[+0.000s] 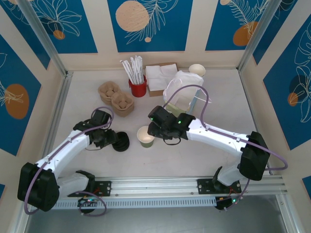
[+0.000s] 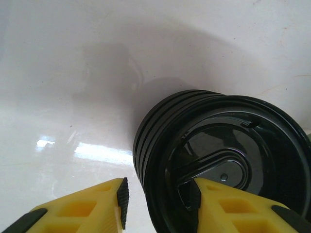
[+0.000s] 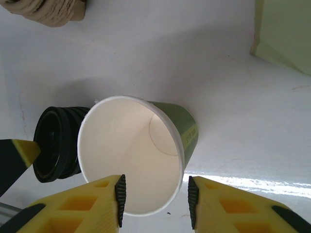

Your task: Pack the takeout coffee

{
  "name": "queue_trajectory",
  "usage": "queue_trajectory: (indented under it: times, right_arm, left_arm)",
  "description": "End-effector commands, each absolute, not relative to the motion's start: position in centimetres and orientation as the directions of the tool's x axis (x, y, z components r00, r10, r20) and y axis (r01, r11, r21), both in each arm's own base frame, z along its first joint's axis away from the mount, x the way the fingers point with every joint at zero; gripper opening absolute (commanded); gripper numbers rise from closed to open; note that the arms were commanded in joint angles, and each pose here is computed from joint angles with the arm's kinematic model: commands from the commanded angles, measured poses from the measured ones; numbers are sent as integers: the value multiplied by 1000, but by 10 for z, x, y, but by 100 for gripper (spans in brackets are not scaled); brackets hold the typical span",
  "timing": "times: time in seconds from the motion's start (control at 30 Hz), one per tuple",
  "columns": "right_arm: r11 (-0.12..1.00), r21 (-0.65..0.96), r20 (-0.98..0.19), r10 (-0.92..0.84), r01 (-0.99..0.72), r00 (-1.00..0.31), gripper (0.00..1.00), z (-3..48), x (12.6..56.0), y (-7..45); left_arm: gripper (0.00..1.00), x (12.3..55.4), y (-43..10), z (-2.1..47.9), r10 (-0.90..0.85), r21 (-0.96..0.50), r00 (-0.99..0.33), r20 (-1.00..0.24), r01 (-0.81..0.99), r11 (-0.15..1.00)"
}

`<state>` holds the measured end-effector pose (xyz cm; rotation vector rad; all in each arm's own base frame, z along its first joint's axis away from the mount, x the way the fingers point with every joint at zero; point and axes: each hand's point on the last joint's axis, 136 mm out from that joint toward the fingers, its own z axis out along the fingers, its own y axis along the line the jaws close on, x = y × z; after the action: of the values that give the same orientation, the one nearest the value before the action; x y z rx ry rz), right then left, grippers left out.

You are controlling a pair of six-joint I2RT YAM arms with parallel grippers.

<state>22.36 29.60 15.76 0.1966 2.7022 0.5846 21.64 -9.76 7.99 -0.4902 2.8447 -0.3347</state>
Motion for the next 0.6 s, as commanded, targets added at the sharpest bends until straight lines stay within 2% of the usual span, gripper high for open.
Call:
queue_trajectory:
  times: [0.0, 0.37, 0.57]
  right_arm:
    - [894, 445, -341, 214, 43, -915, 41, 179, 222, 293]
    - [894, 446, -353, 221, 44, -909, 42, 186, 217, 284]
    - [894, 446, -357, 225, 46, -907, 42, 188, 216, 281]
  left_arm:
    - [37, 215, -97, 73, -351, -240, -917, -187, -304, 922]
    - [25, 214, -99, 72, -343, -237, -921, -186, -296, 925]
    - [24, 213, -101, 71, -340, -233, -921, -189, -294, 927]
